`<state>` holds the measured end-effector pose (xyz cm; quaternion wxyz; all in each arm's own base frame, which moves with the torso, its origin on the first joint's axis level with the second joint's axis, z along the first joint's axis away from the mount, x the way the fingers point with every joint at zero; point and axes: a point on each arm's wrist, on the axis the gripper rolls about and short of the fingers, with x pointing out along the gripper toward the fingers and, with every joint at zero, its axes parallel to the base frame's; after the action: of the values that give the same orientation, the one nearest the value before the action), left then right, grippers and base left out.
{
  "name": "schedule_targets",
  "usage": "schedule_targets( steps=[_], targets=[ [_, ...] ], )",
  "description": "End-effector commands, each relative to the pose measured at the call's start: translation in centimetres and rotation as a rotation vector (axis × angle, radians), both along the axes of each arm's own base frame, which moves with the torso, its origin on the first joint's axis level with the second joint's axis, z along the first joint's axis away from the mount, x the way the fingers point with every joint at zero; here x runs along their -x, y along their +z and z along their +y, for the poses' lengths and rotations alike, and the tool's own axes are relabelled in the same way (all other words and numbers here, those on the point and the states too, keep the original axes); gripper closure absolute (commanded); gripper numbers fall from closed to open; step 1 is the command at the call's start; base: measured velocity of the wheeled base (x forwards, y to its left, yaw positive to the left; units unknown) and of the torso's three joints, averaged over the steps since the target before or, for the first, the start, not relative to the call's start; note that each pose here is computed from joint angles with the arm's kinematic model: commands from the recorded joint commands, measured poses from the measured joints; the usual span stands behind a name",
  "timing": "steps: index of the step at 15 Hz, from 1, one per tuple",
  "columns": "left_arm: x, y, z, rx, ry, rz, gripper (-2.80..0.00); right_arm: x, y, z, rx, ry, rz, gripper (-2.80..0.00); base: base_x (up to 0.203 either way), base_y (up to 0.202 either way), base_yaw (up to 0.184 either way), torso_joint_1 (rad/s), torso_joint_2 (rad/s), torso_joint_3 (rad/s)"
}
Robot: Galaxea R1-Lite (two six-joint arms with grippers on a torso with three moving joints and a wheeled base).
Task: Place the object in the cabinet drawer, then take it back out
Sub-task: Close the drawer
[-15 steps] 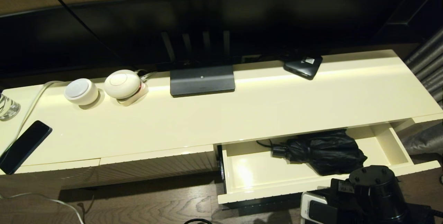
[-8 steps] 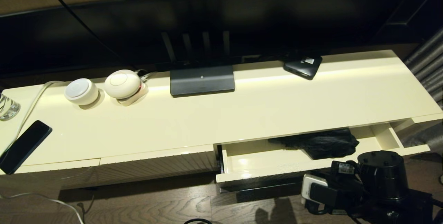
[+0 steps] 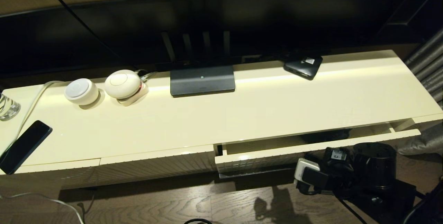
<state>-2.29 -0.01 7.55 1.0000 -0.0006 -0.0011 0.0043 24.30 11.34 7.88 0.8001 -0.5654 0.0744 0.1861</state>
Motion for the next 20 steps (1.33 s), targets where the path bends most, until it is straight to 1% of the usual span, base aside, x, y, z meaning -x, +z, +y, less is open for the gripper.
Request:
schedule_targets(
  steps=[1,4,9,15,17,20],
  targets=[
    [0.0,-0.1,0.0,0.0,0.001,0.004,0.0,-0.8,-0.6,0.4,0.001,0.005,-0.008,0.0,0.0,0.0,0.0,0.0,0.0,0.0],
    [0.0,-0.1,0.0,0.0,0.001,0.004,0.0,-1.4,-0.5,0.4,-0.016,0.002,-0.036,0.0,0.0,0.0,0.0,0.0,0.0,0.0],
    [0.0,-0.1,0.0,0.0,0.001,0.004,0.0,-1.9,-0.1,0.4,-0.037,-0.008,-0.058,0.0,0.0,0.0,0.0,0.0,0.0,0.0],
    [0.0,-0.1,0.0,0.0,0.001,0.004,0.0,-2.7,-0.4,-0.3,-0.039,-0.042,-0.058,0.0,0.0,0.0,0.0,0.0,0.0,0.0],
    [0.0,-0.1,0.0,0.0,0.001,0.005,0.0,-2.2,-0.2,-0.5,-0.04,-0.043,-0.058,0.0,0.0,0.0,0.0,0.0,0.0,0.0],
    [0.0,-0.1,0.0,0.0,0.001,0.005,0.0,-0.9,1.1,-1.0,-0.061,-0.047,-0.07,0.0,0.0,0.0,0.0,0.0,0.0,0.0]
  ],
)
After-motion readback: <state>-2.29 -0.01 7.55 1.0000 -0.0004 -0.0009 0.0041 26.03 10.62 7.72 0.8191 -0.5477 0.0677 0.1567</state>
